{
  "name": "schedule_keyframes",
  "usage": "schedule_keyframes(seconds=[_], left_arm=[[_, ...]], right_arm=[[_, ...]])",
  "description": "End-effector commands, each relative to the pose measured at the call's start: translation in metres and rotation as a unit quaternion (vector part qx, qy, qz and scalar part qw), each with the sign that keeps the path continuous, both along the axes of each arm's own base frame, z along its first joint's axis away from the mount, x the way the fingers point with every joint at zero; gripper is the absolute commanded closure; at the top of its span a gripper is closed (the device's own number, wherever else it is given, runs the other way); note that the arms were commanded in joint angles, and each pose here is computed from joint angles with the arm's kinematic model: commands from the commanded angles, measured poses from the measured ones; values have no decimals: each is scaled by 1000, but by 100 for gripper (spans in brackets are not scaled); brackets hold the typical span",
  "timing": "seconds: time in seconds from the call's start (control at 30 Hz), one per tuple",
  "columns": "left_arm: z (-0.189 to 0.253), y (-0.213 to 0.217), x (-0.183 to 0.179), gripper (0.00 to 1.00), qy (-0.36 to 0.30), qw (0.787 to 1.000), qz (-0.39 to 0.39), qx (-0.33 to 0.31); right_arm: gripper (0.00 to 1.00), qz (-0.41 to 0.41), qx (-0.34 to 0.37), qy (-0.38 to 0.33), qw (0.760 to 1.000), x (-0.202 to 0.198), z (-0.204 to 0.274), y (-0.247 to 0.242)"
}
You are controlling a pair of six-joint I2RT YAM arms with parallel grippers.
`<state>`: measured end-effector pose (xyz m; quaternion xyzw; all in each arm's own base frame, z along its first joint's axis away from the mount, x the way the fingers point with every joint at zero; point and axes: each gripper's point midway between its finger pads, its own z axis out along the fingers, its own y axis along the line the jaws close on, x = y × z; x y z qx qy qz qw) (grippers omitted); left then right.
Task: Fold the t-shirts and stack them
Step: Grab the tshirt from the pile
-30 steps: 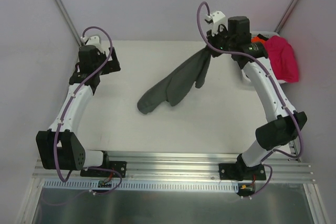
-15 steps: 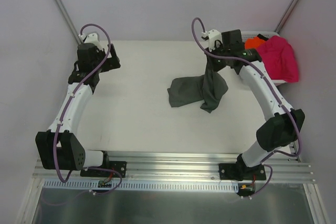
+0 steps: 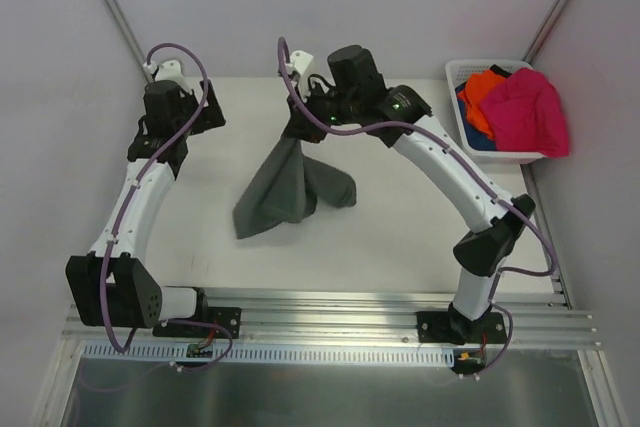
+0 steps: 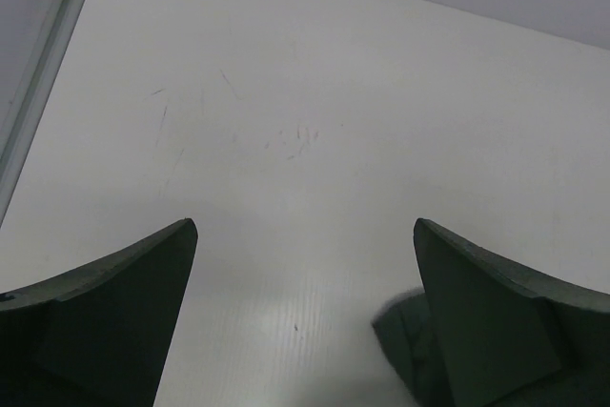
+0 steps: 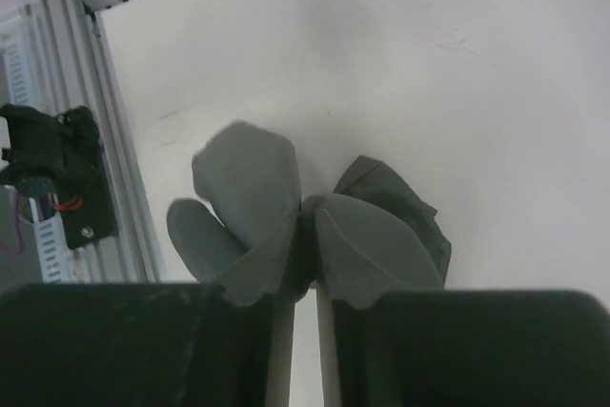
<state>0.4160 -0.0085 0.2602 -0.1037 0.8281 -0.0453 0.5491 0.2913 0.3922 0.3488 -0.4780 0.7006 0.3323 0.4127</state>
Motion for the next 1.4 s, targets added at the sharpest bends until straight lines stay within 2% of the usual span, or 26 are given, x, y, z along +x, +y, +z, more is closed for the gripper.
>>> schedule_keyframes(seconds=[0.0,0.07,0.1,0.27,0.4,0.57,0.77,0.87,1.07,1.27,1.37], left_arm=[[50,10,-2,1,-67,997,24,10],[52,12,-3,1,-69,997,27,16],[53,12,-4,1,-70,997,27,17],[55,1,-7,1,-73,997,-11,20],[39,-14,-14,1,-44,997,-57,12],[19,-25,-22,1,-19,997,-78,-13],[23,-27,-24,1,-20,996,-86,-11],[30,-26,-22,1,-26,996,-86,-8],[42,-26,-17,1,-35,996,-88,-3],[41,-25,-16,1,-32,996,-87,0],[38,-24,-14,1,-29,996,-85,2]], right_arm=[[82,21,19,20,999,2,-4,24],[36,16,3,36,999,4,-22,26],[4,9,-10,45,999,6,-34,25],[1,-7,-70,70,995,7,-83,-11],[6,-49,-99,97,989,14,-108,-48],[8,-46,-136,151,978,-7,-144,-71],[13,-45,-186,221,956,-10,-190,-97],[14,-75,-181,265,944,1,-208,-111],[16,-81,-169,322,928,9,-227,-117],[20,-53,-151,362,918,-4,-230,-95],[20,-57,-149,393,906,-17,-237,-90]])
